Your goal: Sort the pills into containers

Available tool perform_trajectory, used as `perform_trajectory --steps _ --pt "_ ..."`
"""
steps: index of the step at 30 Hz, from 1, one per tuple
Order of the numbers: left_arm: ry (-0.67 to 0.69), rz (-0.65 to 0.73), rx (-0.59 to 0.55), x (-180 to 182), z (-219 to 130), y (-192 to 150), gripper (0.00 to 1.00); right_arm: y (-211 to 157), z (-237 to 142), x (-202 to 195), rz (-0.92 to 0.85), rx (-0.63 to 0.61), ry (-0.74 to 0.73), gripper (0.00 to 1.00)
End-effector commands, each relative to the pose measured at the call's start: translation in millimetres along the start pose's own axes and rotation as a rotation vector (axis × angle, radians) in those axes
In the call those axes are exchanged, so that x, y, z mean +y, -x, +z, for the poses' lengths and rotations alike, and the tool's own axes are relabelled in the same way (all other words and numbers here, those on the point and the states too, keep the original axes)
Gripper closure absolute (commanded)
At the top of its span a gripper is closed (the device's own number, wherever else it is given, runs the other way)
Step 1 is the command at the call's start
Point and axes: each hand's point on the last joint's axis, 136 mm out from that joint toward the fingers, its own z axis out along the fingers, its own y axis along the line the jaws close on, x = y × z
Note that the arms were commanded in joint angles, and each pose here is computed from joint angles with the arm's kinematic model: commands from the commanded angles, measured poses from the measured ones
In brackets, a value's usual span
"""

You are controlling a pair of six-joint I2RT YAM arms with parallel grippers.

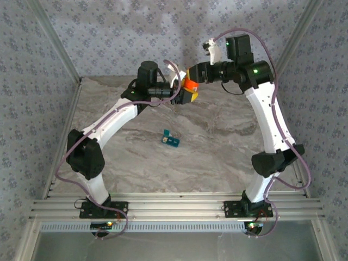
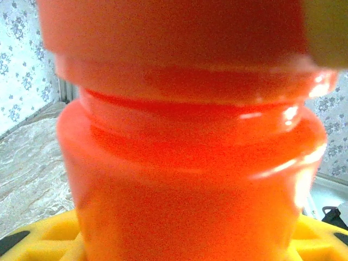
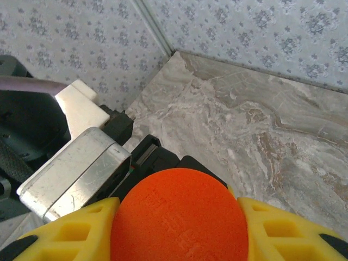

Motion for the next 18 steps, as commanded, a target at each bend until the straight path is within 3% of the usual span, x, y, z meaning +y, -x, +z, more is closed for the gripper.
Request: perform_trajectory --steps 1,18 --pt "0.051 0.221 -0.2 -16.5 -36.4 91.6 1.0 -80.3 4.4 -6.0 0.11 0.322 0.01 1.0" --pt "0.025 0.229 -0.199 -22.1 -41.4 98.8 1.0 -98.5 20.7 -1.5 0.167 0.385 0.087 1.0"
